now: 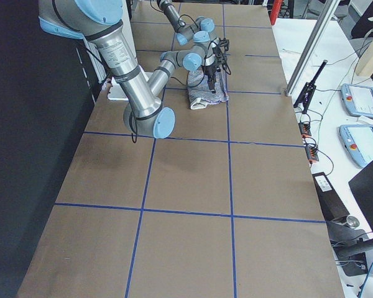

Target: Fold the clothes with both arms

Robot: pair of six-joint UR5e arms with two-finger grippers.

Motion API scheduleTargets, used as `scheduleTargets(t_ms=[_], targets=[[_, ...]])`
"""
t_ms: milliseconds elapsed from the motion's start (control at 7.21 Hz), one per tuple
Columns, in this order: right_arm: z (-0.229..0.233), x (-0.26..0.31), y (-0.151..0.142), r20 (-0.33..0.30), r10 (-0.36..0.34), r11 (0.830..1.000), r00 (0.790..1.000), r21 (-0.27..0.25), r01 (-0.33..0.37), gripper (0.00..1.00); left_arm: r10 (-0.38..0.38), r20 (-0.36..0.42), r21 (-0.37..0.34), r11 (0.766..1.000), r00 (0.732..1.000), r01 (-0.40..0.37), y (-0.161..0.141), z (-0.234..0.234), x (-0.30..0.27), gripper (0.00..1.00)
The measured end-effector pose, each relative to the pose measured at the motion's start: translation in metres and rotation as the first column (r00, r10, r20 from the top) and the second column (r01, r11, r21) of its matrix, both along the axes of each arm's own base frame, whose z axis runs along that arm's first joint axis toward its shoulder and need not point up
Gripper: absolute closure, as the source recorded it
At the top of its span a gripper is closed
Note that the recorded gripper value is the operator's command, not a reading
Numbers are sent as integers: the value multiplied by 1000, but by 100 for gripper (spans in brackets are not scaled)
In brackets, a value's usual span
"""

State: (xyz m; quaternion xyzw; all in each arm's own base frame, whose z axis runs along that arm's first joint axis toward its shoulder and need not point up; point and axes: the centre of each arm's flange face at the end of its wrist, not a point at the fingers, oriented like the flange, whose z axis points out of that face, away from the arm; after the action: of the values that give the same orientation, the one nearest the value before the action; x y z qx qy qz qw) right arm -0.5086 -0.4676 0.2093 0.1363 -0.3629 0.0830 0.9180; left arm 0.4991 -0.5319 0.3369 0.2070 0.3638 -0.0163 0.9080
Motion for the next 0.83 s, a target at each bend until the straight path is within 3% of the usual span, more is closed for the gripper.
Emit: scheduleTargets(t_ms=[416, 833], targets=[[0, -1, 2, 0, -3, 1000, 1000, 0, 3, 0, -15, 70, 48, 999, 997, 12, -53, 19, -44, 0], [2, -11, 20, 9, -6, 1000, 1000, 7, 5, 0, 44, -4, 56, 997, 999, -43, -50, -16, -48, 0]])
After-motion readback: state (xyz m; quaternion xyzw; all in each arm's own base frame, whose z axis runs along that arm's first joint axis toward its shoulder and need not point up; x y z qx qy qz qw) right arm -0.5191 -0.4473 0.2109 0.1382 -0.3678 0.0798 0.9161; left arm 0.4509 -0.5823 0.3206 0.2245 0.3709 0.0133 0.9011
